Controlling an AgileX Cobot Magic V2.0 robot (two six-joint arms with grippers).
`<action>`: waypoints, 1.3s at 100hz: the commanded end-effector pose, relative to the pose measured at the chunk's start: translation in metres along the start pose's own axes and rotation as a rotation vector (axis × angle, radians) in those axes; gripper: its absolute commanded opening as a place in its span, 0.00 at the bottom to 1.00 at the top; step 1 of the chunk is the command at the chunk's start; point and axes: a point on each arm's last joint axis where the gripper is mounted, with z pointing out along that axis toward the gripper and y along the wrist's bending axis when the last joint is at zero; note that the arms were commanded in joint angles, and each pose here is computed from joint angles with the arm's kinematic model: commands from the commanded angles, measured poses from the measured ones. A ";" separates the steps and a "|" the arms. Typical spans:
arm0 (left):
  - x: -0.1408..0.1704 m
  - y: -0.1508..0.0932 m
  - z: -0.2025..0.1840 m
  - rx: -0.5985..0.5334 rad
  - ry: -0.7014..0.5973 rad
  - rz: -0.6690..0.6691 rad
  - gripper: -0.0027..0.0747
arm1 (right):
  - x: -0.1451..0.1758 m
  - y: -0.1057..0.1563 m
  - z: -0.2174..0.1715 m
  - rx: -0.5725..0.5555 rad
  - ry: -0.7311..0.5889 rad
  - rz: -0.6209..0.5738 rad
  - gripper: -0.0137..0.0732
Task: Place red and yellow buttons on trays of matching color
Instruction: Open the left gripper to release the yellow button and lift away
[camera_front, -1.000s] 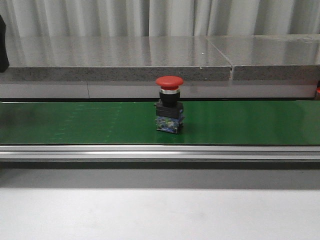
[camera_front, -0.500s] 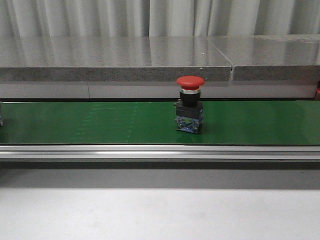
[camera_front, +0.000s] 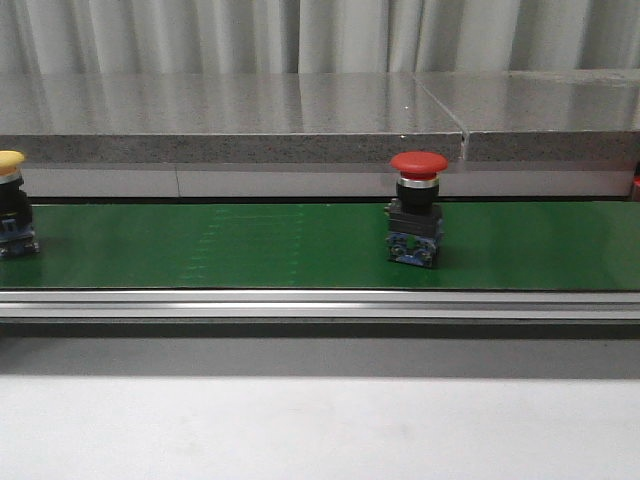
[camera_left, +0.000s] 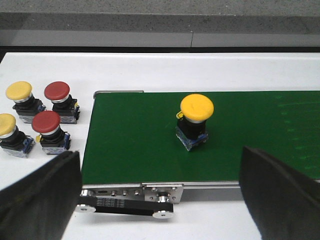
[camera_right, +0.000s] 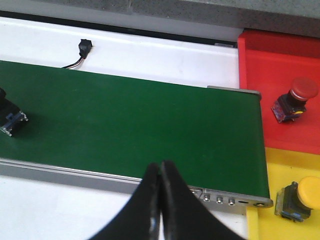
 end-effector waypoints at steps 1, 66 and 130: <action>0.000 -0.002 -0.014 0.013 -0.118 -0.010 0.70 | -0.013 -0.002 -0.005 0.020 -0.096 -0.009 0.08; 0.024 -0.004 -0.024 0.031 -0.150 -0.033 0.01 | -0.013 -0.002 -0.004 0.019 -0.092 -0.008 0.09; 0.023 -0.004 -0.024 0.031 -0.152 -0.033 0.01 | -0.017 -0.002 0.023 -0.032 0.054 0.031 0.90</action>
